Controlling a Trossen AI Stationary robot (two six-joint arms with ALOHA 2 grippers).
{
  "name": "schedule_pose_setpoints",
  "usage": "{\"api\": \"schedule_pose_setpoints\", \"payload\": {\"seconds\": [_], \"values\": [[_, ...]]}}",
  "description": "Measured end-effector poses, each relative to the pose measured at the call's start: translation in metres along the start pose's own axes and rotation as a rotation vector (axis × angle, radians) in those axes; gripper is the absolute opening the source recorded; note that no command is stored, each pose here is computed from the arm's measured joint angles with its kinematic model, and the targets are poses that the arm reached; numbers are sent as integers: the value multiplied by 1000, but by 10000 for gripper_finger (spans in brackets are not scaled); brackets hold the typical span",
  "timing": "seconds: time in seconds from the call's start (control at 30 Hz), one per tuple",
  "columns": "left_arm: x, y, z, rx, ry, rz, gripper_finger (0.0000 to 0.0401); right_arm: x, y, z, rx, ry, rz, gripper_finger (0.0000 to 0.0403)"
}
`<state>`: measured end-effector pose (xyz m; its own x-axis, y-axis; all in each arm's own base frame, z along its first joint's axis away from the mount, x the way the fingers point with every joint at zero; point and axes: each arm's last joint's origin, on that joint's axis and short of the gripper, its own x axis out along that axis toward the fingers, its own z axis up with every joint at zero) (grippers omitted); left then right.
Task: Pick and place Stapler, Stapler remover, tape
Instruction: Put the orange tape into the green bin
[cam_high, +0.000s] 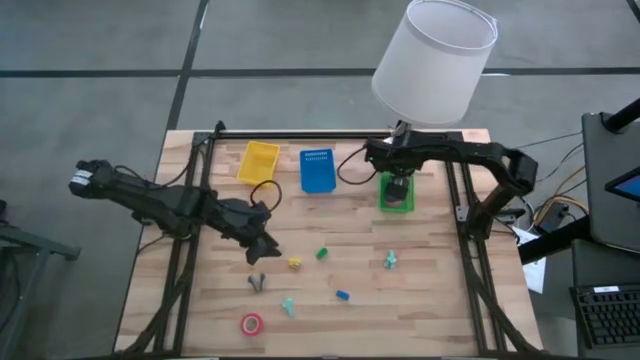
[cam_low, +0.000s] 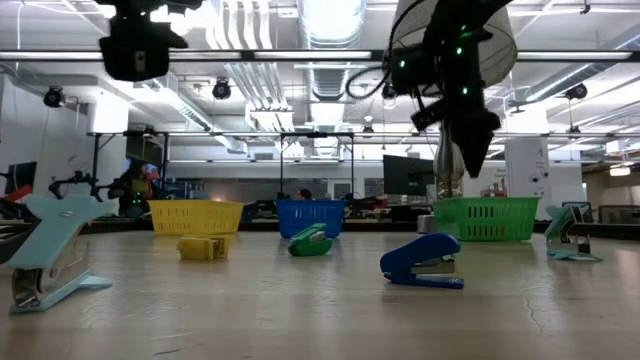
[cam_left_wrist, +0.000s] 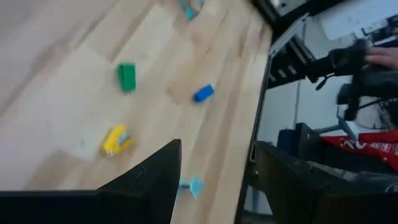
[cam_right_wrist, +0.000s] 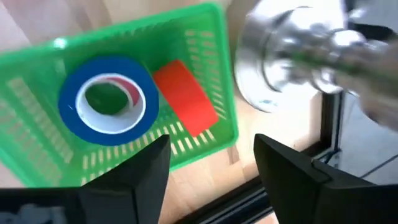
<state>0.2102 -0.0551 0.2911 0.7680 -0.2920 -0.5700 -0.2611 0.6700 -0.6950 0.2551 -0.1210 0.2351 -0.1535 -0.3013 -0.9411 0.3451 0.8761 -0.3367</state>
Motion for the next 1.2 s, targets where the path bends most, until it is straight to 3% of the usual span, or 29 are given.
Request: {"api": "schedule_pose_setpoints", "payload": {"seconds": [0.3,0.6,0.9,1.2], "values": [[15,-13,-47,-16,244,18,209,-63,-15,-33,271,-258,31,239],[52,-5,-106,-42,434,188,209,-114,-20,-56,445,-522,110,237],[80,-8,-153,25,521,243,209,-140,-15,-56,434,-648,176,228],[103,-4,-167,8,533,262,209,-144,-8,-52,430,-699,204,224]]}}
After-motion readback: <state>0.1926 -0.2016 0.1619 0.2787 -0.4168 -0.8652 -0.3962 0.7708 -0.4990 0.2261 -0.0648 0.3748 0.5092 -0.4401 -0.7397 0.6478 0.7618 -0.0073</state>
